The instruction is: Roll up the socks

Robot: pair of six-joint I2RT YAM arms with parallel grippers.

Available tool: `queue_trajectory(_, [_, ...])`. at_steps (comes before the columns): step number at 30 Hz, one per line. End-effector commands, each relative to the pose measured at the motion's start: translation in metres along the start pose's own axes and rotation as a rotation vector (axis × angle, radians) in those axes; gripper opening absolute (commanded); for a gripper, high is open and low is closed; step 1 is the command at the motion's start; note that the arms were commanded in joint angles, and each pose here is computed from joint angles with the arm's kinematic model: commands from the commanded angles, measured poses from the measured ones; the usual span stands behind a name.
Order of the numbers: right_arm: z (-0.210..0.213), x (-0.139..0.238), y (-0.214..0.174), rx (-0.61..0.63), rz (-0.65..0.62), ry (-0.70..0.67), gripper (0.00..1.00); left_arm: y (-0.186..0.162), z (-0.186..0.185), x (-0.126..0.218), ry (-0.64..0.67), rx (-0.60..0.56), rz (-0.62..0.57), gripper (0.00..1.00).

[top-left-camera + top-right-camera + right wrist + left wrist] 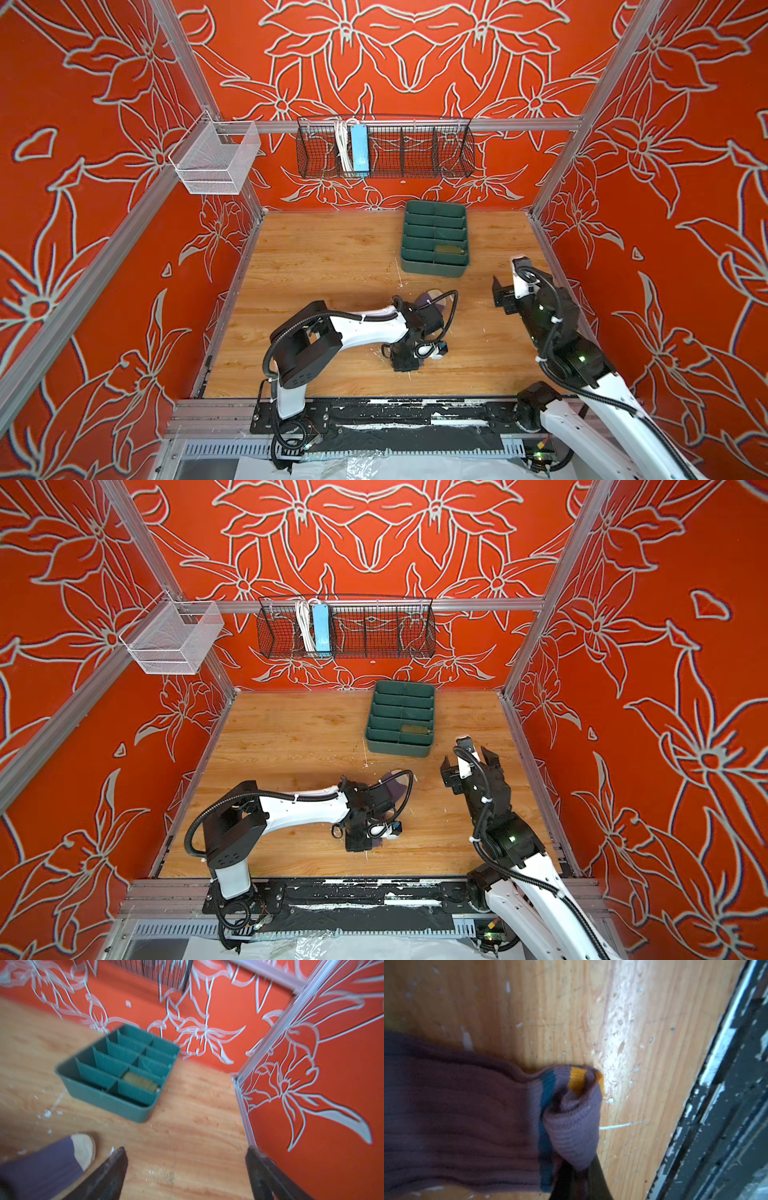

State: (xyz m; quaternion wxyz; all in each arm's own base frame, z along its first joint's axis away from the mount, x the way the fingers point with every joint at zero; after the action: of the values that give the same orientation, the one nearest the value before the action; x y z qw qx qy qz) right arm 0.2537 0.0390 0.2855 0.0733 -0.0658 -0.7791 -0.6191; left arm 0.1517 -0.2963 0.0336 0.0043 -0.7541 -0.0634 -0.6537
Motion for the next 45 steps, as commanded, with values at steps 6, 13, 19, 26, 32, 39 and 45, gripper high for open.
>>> queue_trajectory(6, [0.058,0.03,0.005,0.16,-0.048,0.412,0.84,-0.01,-0.024,-0.035,-0.27,0.116,0.106,0.0])
queue_trajectory(13, [0.118,0.087,-0.001,0.304,-0.168,0.902,0.84,0.001,-0.021,-0.041,-0.395,0.189,0.132,0.0])
queue_trajectory(19, [0.117,0.095,-0.057,0.542,0.043,0.949,0.79,0.008,-0.014,-0.049,-0.428,0.245,0.12,0.0])
queue_trajectory(26, [0.158,0.117,-0.113,0.843,0.064,1.125,0.75,0.006,-0.006,-0.049,-0.409,0.257,0.09,0.0])
queue_trajectory(32, [0.215,0.111,-0.159,1.284,0.019,1.102,0.73,0.004,0.0,-0.046,-0.395,0.271,0.081,0.0])
queue_trajectory(39, [0.263,0.085,-0.178,1.35,-0.042,0.982,0.7,0.006,0.001,-0.046,-0.392,0.262,0.065,0.0])
queue_trajectory(45, [0.278,0.076,-0.195,1.357,-0.034,0.968,0.63,0.005,0.001,-0.046,-0.387,0.252,0.066,0.0])
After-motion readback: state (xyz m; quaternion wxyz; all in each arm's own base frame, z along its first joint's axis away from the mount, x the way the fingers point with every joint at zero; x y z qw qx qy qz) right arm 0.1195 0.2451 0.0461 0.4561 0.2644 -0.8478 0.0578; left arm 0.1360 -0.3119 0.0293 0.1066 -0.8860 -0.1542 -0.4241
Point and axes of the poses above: each gripper's point midway between its finger pads, its own x axis back along the fingers, its own z axis along the line the jaws close on, y = z × x, the point moved 1 cm from there along x, back along the fingers, and after that the axes turned 4 degrees about -x, right-handed, at the moved point
